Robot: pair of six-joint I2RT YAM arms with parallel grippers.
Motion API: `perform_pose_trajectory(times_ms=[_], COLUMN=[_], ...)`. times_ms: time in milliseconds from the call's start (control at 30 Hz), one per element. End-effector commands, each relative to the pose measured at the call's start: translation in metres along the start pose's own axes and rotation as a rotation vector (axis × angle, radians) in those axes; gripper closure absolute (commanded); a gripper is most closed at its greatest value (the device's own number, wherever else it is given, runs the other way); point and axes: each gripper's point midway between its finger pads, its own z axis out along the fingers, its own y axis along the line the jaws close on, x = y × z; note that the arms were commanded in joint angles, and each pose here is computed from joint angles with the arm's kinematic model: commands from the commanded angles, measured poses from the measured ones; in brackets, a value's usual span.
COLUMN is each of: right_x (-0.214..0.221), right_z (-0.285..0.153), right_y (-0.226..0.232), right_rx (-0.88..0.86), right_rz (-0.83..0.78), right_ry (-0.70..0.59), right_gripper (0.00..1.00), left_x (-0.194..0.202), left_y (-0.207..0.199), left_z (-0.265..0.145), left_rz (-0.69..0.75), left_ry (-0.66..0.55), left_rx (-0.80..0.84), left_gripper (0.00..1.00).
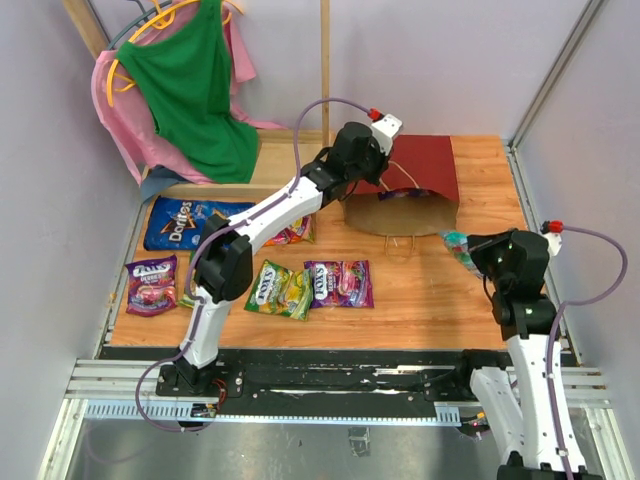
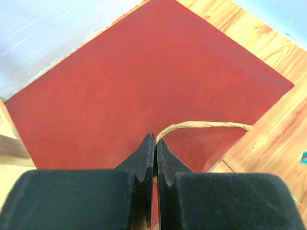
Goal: Take the snacks out of the paper bag
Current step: Place the snack at the center of the board.
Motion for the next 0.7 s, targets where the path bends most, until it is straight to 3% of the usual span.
perform_pose_trajectory(times_ms=[0, 167, 333, 467, 600, 633, 667], right_x=[-0.050, -0.053, -0.054, -0.064, -0.056, -0.056, -0.054], right_z=[0.001, 0.022, 0.025, 0.036, 0.076, 0.088, 0.104], right_y=[0.007, 0.003, 0.001, -0.046, -0.093, -0.100, -0.112], right_rx=[0.029, 0.033, 0.029, 0.175, 0.250, 0.255, 0.283], right_rz=[0.000, 0.163, 0.207, 0.247, 0.441, 0.464, 0.469], right_ry=[-0.159, -0.118, -0.130, -0.234, -0.161, -0.147, -0.114], right_gripper=[0.99, 0.99, 0.99, 0.99, 0.99, 0.93, 0.80], left_x=[-0.032, -0.032, -0.034, -0.033, -0.035, -0.037, -0.039], left_y=[0.019, 0.027, 0.033, 0.030, 0.026, 0.025, 0.024], left_z=[-0.021, -0.028, -0.034, -0.030, -0.026, -0.026, -0.026], left_rz=[0.030, 0.055, 0.076, 0.071, 0.058, 0.055, 0.052], left_ry=[-0.075, -0.070, -0.074, -0.072, -0.077, -0.080, -0.083], left_rx=[-0.074, -0.114, -0.145, -0.131, -0.109, -0.105, -0.100], left_gripper=[0.97, 0.97, 0.98, 0.98, 0.98, 0.98, 0.97])
